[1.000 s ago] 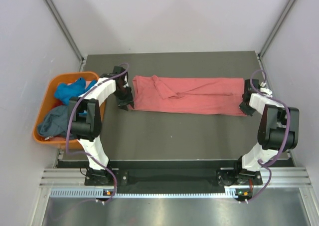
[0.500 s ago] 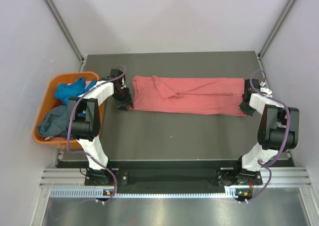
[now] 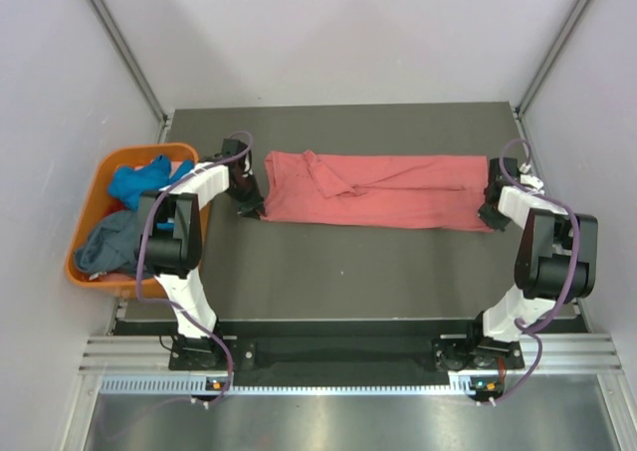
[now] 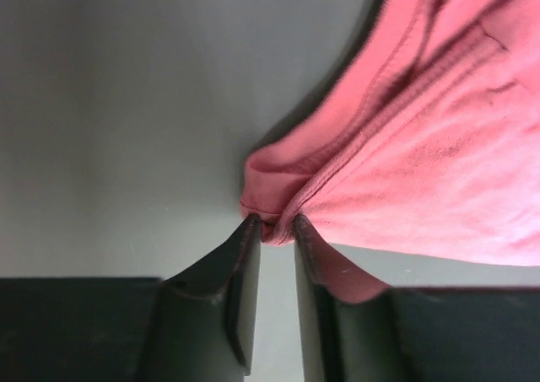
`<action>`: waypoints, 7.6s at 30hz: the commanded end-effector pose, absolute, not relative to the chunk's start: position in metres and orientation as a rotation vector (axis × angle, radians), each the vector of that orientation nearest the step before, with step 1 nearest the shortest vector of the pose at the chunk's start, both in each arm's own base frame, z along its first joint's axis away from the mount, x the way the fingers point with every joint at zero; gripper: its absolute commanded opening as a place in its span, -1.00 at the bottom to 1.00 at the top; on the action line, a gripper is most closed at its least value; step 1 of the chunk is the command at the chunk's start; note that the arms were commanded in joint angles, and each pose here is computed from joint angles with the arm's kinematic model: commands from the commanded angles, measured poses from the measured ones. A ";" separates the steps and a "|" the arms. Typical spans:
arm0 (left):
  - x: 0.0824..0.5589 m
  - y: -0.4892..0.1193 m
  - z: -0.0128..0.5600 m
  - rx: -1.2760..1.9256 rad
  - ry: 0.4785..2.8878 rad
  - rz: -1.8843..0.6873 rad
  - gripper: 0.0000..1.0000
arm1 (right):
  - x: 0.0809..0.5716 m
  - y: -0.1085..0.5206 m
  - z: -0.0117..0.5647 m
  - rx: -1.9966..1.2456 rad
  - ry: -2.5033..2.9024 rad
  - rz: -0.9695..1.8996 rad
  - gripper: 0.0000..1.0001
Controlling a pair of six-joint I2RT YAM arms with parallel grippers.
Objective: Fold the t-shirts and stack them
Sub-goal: Fold the tshirt
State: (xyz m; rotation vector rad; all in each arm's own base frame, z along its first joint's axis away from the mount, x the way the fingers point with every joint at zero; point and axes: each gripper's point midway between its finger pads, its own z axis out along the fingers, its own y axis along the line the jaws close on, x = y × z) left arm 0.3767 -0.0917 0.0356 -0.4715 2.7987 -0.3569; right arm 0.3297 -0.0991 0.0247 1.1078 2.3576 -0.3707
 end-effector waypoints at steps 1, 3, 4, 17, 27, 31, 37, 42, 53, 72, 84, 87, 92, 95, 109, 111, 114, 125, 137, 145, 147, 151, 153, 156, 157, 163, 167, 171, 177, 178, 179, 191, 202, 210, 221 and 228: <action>0.378 -0.086 0.025 -0.503 2.798 -0.327 -0.47 | 0.324 -0.114 0.032 1.127 2.321 -0.422 -1.00; 0.377 -0.084 0.021 -0.512 2.806 -0.300 -0.52 | 0.325 -0.115 0.032 1.126 2.320 -0.421 -1.00; 0.375 -0.082 0.019 -0.517 2.817 -0.288 -0.54 | 0.324 -0.115 0.032 1.125 2.323 -0.423 -1.00; 0.366 -0.053 0.027 -0.524 2.823 -0.027 -1.00 | 0.317 -0.119 0.047 1.144 2.310 -0.451 -1.00; 0.332 -0.047 0.028 -0.493 2.867 0.044 -1.00 | 0.276 -0.118 0.040 1.176 2.369 -0.511 -1.00; 0.329 -0.051 0.031 -0.474 2.860 -0.003 -0.80 | 0.260 -0.122 0.033 1.188 2.383 -0.551 -1.00; 0.344 -0.058 0.063 -0.443 2.813 -0.066 -0.44 | 0.270 -0.119 0.054 1.159 2.387 -0.492 -0.68; 0.384 -0.075 0.124 -0.355 2.688 -0.207 -0.30 | 0.281 -0.111 0.080 1.115 2.381 -0.390 -0.30; 0.491 -0.163 0.188 -0.212 2.387 -0.839 -0.31 | 0.329 0.007 0.099 0.988 2.302 0.179 -0.18; 0.556 -0.198 0.112 -0.204 2.337 -1.056 -0.24 | 0.377 0.329 0.091 0.805 2.317 0.897 -0.15; 0.557 -0.199 0.087 -0.206 2.370 -1.061 -0.24 | 0.391 0.351 0.076 0.864 2.336 0.924 -0.17; 0.556 -0.200 0.087 -0.200 2.370 -1.073 -0.27 | 0.391 0.354 0.072 0.880 2.349 0.925 -0.19; 0.555 -0.202 0.083 -0.199 2.377 -1.084 -0.35 | 0.392 0.356 0.067 0.898 2.364 0.907 -0.19; 0.555 -0.202 0.083 -0.196 2.376 -1.089 -0.43 | 0.389 0.354 0.065 0.929 2.373 0.886 -0.20; 0.553 -0.204 0.086 -0.200 2.375 -1.113 -1.00 | 0.386 0.353 0.059 1.005 2.398 0.819 -0.23; 0.553 -0.204 0.087 -0.200 2.375 -1.117 -1.00 | 0.385 0.351 0.057 1.029 2.398 0.793 -0.25; 0.552 -0.205 0.087 -0.205 2.377 -1.123 -1.00 | 0.384 0.346 0.052 1.056 2.399 0.756 -0.30; 0.549 -0.199 0.091 -0.237 2.394 -1.076 -1.00 | 0.395 0.338 0.073 0.955 2.318 0.787 -1.00; 0.536 -0.183 0.098 -0.288 2.412 -0.949 -1.00 | 0.386 0.317 0.084 0.900 2.294 0.811 -1.00; 0.525 -0.168 0.101 -0.202 2.449 -0.815 -0.43 | 0.383 0.318 0.084 0.885 2.294 0.837 -1.00; 0.522 -0.163 0.099 -0.168 2.458 -0.773 -0.40 | 0.384 0.318 0.084 0.882 2.296 0.841 -1.00; 0.516 -0.163 0.098 -0.086 2.452 -0.777 -0.37 | 0.385 0.317 0.084 0.881 2.296 0.842 -1.00; 0.515 -0.166 0.098 -0.016 2.439 -0.802 -0.36 | 0.387 0.316 0.085 0.883 2.289 0.844 -1.00; 0.514 -0.174 0.102 0.086 2.407 -0.855 -0.36 | 0.390 0.315 0.088 0.878 2.284 0.849 -1.00; 0.513 -0.177 0.100 0.109 2.405 -0.878 -0.35 | 0.391 0.314 0.087 0.882 2.285 0.846 -1.00; 0.517 -0.186 0.094 0.162 2.386 -0.939 -0.36 | 0.395 0.313 0.089 0.882 2.279 0.853 -1.00; 0.519 -0.182 0.084 0.173 2.409 -0.906 -0.36 | 0.396 0.313 0.091 0.878 2.277 0.858 -1.00; 0.517 -0.179 0.074 0.186 2.433 -0.875 -0.33 | 0.397 0.311 0.090 0.879 2.277 0.847 -1.00; 0.515 -0.184 0.068 0.201 2.432 -0.918 -0.30 | 0.397 0.312 0.089 0.878 2.279 0.849 -1.00; 0.514 -0.185 0.067 0.201 2.432 -0.931 -0.30 | 0.397 0.312 0.088 0.878 2.280 0.848 -1.00; 0.514 -0.186 0.068 0.199 2.427 -0.941 -0.32 | 0.398 0.312 0.088 0.876 2.281 0.847 -1.00; 0.522 -0.185 0.084 0.084 2.433 -0.936 -1.00 | 0.399 0.306 0.095 0.851 2.274 0.846 -1.00; 0.503 -0.161 0.135 -0.117 2.470 -0.777 -1.00 | 0.398 0.296 0.104 0.819 2.273 0.870 -1.00; 0.465 -0.146 0.110 -0.334 2.646 -0.715 -1.00 | 0.392 0.297 0.104 0.697 2.312 0.877 -1.00; 0.431 -0.128 0.077 -0.417 2.761 -0.578 -1.00 | 0.373 0.296 0.080 0.550 2.414 0.850 -1.00; 0.436 -0.128 0.101 -0.434 2.722 -0.578 -1.00 | 0.369 0.293 0.086 0.519 2.411 0.874 -1.00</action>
